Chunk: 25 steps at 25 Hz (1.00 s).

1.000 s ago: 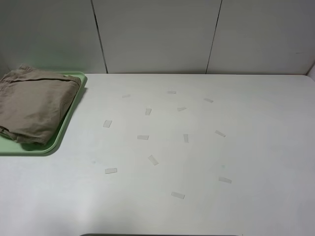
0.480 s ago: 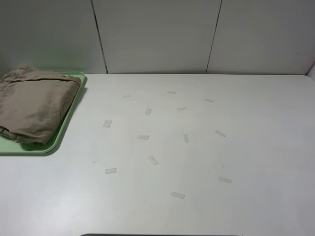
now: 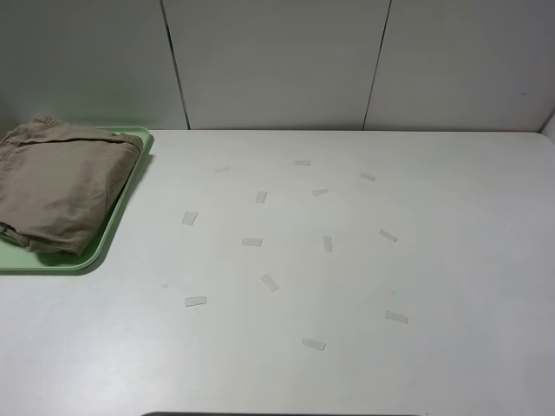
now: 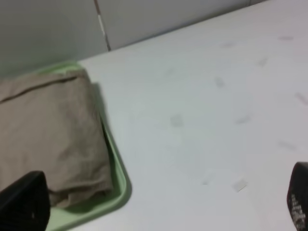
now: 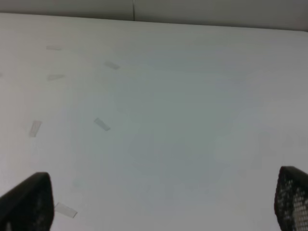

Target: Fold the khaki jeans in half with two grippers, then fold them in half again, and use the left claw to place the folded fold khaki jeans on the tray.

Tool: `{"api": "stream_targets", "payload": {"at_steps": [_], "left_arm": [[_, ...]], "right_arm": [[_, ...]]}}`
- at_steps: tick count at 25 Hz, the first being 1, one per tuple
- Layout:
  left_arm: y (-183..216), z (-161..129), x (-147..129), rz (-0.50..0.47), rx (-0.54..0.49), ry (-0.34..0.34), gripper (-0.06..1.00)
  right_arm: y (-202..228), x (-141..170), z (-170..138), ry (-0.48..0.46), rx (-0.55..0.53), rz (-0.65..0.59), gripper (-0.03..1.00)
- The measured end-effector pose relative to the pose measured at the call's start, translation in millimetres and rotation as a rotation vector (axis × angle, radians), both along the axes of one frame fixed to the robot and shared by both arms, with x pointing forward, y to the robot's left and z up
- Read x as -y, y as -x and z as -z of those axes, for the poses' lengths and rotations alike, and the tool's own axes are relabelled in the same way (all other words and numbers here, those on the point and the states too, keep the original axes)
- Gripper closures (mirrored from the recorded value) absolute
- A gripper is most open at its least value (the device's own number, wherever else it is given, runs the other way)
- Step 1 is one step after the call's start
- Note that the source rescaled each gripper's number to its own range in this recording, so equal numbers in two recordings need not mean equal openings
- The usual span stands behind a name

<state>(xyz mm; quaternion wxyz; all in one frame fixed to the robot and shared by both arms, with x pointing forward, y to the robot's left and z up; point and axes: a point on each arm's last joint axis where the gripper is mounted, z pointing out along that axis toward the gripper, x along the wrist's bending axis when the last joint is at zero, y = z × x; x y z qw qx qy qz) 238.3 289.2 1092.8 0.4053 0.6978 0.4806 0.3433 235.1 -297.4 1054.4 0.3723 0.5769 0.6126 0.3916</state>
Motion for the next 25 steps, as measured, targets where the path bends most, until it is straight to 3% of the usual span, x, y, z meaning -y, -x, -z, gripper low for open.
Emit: {"api": "stream_targets", "payload": {"at_steps": [5,9,15,19,25], "left_arm": [[17.2,19.8,-5.8,-0.076,0.010,0.064,-0.04],[20.5,29.8,-6.1,-0.088,-0.078,0.070,-0.04],[21.1,34.3,-8.0,-0.136,-0.125,0.107,-0.03],[15.8,49.6,-11.9,-0.196,-0.196,0.091,-0.03],[14.0,51.5,-14.9,-0.238,-0.194,0.095,-0.02]], "right_arm": [[0.0,0.0,0.0,0.000,0.000,0.000,-0.03],[0.0,0.0,0.0,0.000,0.000,0.000,-0.03],[0.0,0.0,0.0,0.000,0.000,0.000,-0.03],[0.0,0.0,0.0,0.000,0.000,0.000,-0.03],[0.0,0.0,0.0,0.000,0.000,0.000,-0.03]]}}
